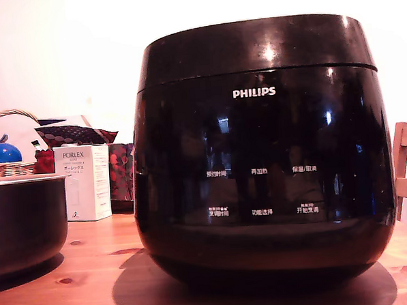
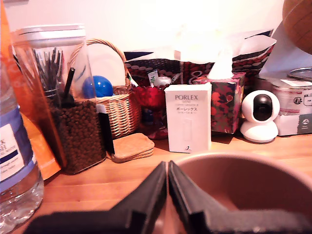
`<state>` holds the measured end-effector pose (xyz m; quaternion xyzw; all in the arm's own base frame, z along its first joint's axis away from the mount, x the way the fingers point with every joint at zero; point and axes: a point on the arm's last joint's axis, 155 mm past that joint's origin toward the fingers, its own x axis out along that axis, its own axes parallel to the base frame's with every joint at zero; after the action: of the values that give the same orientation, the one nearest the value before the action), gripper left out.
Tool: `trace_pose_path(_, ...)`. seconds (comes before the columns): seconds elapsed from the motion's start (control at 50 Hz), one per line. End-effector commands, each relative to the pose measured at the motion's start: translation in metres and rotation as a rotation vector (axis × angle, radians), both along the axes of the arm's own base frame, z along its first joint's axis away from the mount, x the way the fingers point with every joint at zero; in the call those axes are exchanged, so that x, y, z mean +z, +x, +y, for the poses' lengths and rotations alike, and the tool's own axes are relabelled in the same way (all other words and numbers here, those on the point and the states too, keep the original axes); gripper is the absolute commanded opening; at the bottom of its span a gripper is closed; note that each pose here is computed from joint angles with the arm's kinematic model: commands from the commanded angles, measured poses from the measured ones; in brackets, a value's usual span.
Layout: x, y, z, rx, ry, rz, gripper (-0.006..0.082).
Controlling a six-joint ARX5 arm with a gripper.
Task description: Open the rice cooker by pressing the large metal button on the top of its lid with medium force
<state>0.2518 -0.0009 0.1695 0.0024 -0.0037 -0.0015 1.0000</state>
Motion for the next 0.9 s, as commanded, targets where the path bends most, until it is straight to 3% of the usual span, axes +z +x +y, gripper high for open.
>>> trace_pose_path(0.0,0.017,0.000,-0.005,-0.043,0.035,-0.111,-0.0024)
trace_pose_path(0.2,0.017,0.000,-0.005,-0.051,-0.061,-0.107,-0.0024)
trace_pose_path(0.32,0.023,-0.002,-0.010,-0.082,-0.057,-0.130,-0.0024)
trace_pose_path(0.34,0.025,-0.002,-0.013,-0.102,-0.149,-0.133,-0.0024)
trace_pose_path(0.4,0.033,-0.004,-0.019,-0.139,-0.142,-0.162,-0.0024)
trace_pose_path(0.44,0.040,-0.006,-0.023,-0.167,-0.199,-0.183,-0.0024)
trace_pose_path(0.46,0.045,-0.008,-0.028,-0.195,-0.194,-0.197,-0.0024)
trace_pose_path(0.48,0.050,-0.010,-0.032,-0.228,-0.277,-0.200,-0.0024)
trace_pose_path(0.54,0.064,-0.017,-0.046,-0.309,-0.259,-0.225,-0.0024)
trace_pose_path(0.56,0.069,-0.020,-0.050,-0.349,-0.346,-0.214,-0.0024)
trace_pose_path(0.66,0.089,-0.038,-0.079,-0.522,-0.360,-0.197,-0.0024)
trace_pose_path(0.68,0.093,-0.043,-0.086,-0.568,-0.402,-0.173,-0.0024)
trace_pose_path(0.88,0.106,-0.082,-0.131,-0.850,-0.452,0.028,-0.0024)
